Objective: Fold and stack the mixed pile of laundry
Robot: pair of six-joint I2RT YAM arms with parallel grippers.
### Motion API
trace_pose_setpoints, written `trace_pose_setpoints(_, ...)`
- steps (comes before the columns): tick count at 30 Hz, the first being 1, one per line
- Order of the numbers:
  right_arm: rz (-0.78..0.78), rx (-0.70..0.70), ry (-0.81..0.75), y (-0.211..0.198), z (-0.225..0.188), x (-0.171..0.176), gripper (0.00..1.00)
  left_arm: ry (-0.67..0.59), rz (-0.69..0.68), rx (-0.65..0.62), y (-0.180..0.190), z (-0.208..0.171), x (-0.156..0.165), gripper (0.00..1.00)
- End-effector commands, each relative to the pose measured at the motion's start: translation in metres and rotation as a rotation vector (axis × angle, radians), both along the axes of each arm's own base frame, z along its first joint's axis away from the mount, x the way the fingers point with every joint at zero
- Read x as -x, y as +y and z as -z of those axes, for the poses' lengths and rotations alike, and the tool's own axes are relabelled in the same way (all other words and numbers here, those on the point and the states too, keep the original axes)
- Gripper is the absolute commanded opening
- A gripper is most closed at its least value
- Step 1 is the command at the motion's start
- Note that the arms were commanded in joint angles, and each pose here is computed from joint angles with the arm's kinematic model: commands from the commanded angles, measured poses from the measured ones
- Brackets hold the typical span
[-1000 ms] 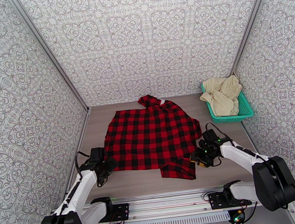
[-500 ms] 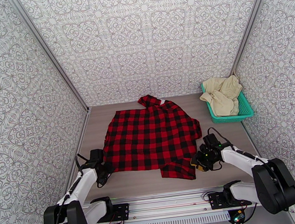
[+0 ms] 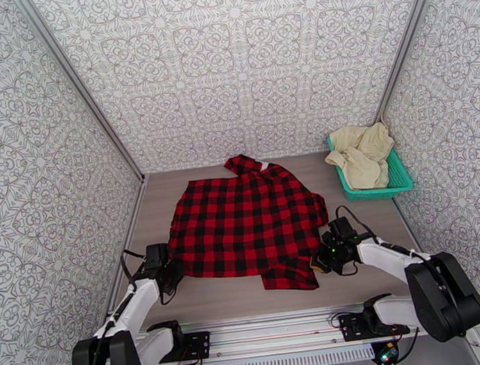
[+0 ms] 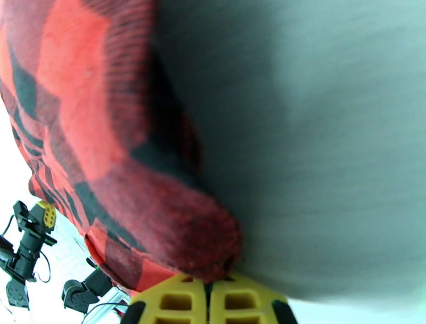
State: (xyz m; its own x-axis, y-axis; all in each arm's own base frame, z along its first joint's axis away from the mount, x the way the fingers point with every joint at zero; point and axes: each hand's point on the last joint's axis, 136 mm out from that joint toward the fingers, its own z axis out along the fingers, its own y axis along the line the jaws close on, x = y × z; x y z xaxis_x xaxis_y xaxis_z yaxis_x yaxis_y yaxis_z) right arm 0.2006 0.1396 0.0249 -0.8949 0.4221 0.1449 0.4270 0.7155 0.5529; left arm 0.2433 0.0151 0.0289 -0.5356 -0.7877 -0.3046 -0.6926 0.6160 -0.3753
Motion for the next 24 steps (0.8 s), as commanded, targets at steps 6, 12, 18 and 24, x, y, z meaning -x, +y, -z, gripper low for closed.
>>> trace_pose_setpoints(6,-0.048,0.035,-0.018,-0.005,-0.028,0.011,0.0,-0.116,0.046,0.017,-0.007,-0.033,-0.014,0.0)
trace_pose_setpoints(12,-0.063,0.055,-0.002,-0.01,-0.032,0.022,0.04,-0.033,0.035,-0.049,0.003,-0.045,0.004,0.02)
trace_pose_setpoints(18,-0.077,0.078,0.037,-0.015,-0.022,0.037,0.36,0.113,0.033,-0.036,0.002,-0.02,0.025,0.49)
trace_pose_setpoints(24,-0.076,0.063,0.055,-0.014,-0.008,0.044,0.44,0.159,0.028,-0.014,-0.001,0.003,0.035,0.57)
